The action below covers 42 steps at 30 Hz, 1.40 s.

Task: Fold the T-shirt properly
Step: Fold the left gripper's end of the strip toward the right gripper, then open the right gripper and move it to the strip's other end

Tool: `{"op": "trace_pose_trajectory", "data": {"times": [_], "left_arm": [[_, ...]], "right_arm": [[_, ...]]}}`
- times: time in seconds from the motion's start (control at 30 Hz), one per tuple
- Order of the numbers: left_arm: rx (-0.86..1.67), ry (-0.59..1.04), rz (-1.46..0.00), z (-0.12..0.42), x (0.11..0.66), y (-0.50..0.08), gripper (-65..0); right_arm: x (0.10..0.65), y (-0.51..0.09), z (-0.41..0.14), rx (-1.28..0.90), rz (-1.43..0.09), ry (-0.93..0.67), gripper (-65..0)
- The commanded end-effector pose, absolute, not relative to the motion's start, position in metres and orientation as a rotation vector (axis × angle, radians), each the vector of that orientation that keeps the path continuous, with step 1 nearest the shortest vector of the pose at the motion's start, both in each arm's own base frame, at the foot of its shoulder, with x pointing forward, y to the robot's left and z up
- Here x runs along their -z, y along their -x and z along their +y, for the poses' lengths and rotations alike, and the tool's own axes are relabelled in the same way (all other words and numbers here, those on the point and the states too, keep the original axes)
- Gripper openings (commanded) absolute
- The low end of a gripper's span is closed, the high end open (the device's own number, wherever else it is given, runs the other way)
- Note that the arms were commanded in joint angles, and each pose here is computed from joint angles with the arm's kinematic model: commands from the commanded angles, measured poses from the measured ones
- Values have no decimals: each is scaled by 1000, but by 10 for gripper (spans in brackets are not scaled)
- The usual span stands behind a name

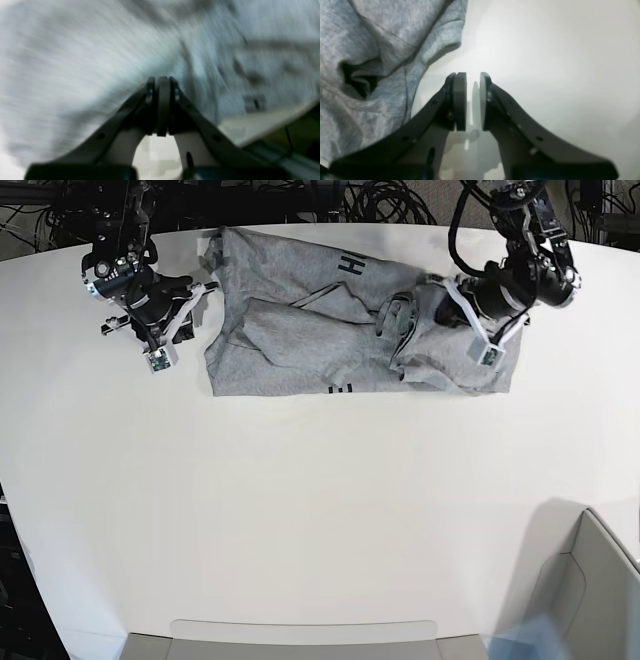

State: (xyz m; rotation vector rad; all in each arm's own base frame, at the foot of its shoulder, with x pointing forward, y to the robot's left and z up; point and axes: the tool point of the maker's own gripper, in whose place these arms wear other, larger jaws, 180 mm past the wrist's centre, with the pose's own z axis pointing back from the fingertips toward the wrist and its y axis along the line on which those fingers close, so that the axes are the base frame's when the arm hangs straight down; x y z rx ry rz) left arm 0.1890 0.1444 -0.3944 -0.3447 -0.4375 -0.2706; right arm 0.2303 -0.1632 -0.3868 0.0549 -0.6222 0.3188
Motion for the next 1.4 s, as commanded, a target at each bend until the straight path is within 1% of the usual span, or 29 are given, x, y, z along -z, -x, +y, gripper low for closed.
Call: {"op": "trace_pose_trajectory", "data": {"times": [0.0, 0.13, 0.27, 0.4, 0.5, 0.57, 0.67, 0.73, 0.83, 0.9, 0.97, 1.03, 1.17, 1.37], "left_arm": [[296, 355, -455, 139, 390, -190, -627], [337, 394, -394, 122, 399, -169, -627], [327, 383, -400, 126, 398, -169, -628], [318, 318, -534, 142, 362, -188, -628], [296, 405, -624, 135, 343, -204, -628], [268, 410, -688, 142, 330, -219, -628], [241, 390, -722, 153, 324, -231, -628], [221, 379, -726, 161, 325, -234, -628], [198, 367, -726, 169, 326, -232, -628], [198, 368, -722, 168, 327, -231, -628], [194, 372, -716, 168, 329, -231, -628], [177, 384, -695, 170, 336, -229, -628], [151, 408, -655, 170, 350, -225, -628], [144, 414, -646, 170, 353, -224, -628]], "right_arm": [[376, -238, -164, -322, -668, -50, -545], [373, -243, -165, -319, -679, -47, -547], [372, -246, -163, -325, -685, -50, -547], [372, -247, -162, -326, -691, -52, -548], [367, -252, -166, -322, -703, -40, -548], [367, -251, -167, -324, -701, -36, -548], [355, -252, -172, -307, -736, -26, -545], [342, -255, -166, -291, -788, -70, -544], [320, -253, -150, -386, -875, -178, -519], [308, -249, -144, -458, -928, -250, -474], [301, -249, -149, -431, -940, -292, -423], [295, -251, -153, -400, -942, -326, -392], [303, -252, -156, -357, -900, -402, -389], [336, -246, -152, -225, -833, -584, -389]]}}
